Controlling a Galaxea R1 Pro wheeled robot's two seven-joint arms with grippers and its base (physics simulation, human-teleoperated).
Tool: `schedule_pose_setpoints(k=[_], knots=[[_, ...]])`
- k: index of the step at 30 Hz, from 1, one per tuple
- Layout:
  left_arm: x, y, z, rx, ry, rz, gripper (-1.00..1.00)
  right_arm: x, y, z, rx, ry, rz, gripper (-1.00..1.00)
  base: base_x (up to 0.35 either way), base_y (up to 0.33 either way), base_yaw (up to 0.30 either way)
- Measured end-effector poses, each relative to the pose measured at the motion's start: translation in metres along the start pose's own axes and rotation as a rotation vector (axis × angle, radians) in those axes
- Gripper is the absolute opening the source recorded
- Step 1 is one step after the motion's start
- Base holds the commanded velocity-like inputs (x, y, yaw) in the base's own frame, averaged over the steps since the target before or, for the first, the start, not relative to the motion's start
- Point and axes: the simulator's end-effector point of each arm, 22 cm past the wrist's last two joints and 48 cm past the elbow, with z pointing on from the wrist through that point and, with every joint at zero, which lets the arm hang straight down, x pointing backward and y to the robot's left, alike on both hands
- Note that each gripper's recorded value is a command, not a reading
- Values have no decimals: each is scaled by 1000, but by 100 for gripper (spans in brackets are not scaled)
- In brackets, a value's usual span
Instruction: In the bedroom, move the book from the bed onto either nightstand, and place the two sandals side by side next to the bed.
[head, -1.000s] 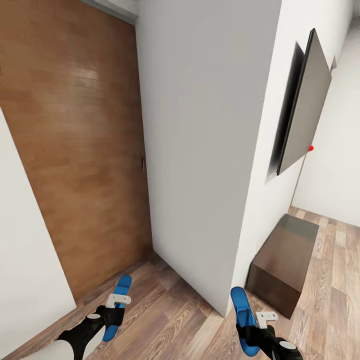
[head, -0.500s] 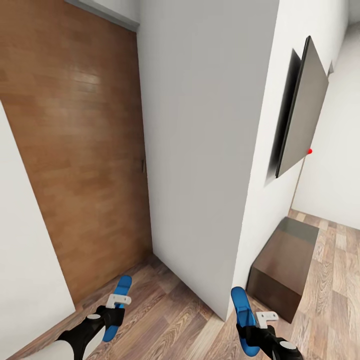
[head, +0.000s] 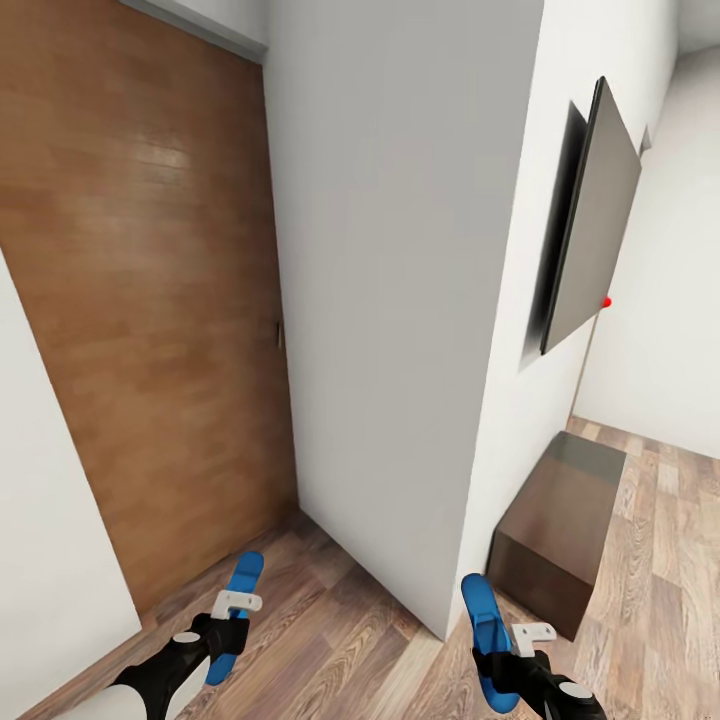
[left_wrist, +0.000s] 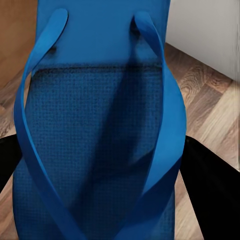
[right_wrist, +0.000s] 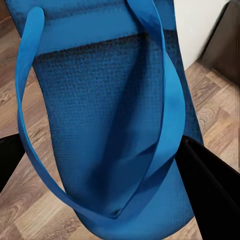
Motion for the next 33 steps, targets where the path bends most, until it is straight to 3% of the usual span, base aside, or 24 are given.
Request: schedule_pose_setpoints(k=[17, 33], knots=[[3, -1, -2, 1, -2, 3, -100, -4, 0, -1, 0, -8, -1, -100, 4, -2, -269], [-1, -2, -4, 0, -38, 6, -100, -4, 1, -2, -1, -8, -5, -100, 111, -192, -74]])
